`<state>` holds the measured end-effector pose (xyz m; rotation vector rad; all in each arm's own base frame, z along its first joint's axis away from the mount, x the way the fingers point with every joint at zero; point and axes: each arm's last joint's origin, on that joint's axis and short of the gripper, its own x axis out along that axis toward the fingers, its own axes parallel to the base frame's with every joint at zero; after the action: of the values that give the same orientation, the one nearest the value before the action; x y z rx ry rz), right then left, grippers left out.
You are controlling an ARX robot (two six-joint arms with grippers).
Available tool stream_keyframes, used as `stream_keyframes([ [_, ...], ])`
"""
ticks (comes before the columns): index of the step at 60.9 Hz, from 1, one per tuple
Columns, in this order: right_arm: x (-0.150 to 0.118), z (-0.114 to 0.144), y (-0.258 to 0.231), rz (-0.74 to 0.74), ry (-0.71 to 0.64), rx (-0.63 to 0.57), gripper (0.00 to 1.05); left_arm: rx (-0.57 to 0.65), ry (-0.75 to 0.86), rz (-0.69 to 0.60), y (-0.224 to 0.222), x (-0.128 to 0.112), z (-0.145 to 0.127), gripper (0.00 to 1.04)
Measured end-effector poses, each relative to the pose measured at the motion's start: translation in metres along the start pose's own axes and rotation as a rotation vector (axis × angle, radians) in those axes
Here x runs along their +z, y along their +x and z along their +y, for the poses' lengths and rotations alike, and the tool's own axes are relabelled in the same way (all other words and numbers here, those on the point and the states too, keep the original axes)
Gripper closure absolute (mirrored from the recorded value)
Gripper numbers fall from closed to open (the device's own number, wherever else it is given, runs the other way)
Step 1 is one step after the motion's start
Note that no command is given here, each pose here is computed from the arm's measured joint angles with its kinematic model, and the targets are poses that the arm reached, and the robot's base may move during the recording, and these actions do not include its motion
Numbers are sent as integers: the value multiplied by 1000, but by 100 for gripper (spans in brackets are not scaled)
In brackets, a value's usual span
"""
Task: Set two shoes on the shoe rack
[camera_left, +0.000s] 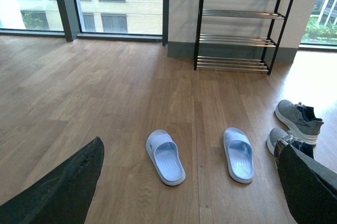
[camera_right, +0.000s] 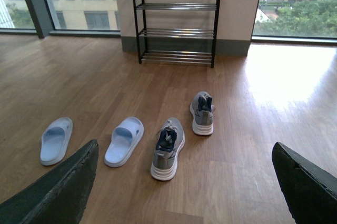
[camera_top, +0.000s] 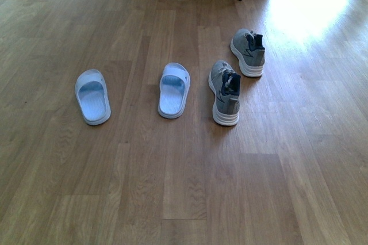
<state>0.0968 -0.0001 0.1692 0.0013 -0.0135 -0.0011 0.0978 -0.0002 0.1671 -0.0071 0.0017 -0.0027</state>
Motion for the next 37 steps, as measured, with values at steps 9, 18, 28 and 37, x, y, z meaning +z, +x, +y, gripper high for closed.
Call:
stream_keyframes([
  [9,0,0,0,0,0,0,9,0,0,0,0,0,0,9],
  [18,0,0,0,0,0,0,9,0,0,0,0,0,0,9],
  [28,0,0,0,0,0,0,9,0,0,0,0,0,0,9],
  [37,0,0,0,0,0,0,9,0,0,0,0,0,0,9],
])
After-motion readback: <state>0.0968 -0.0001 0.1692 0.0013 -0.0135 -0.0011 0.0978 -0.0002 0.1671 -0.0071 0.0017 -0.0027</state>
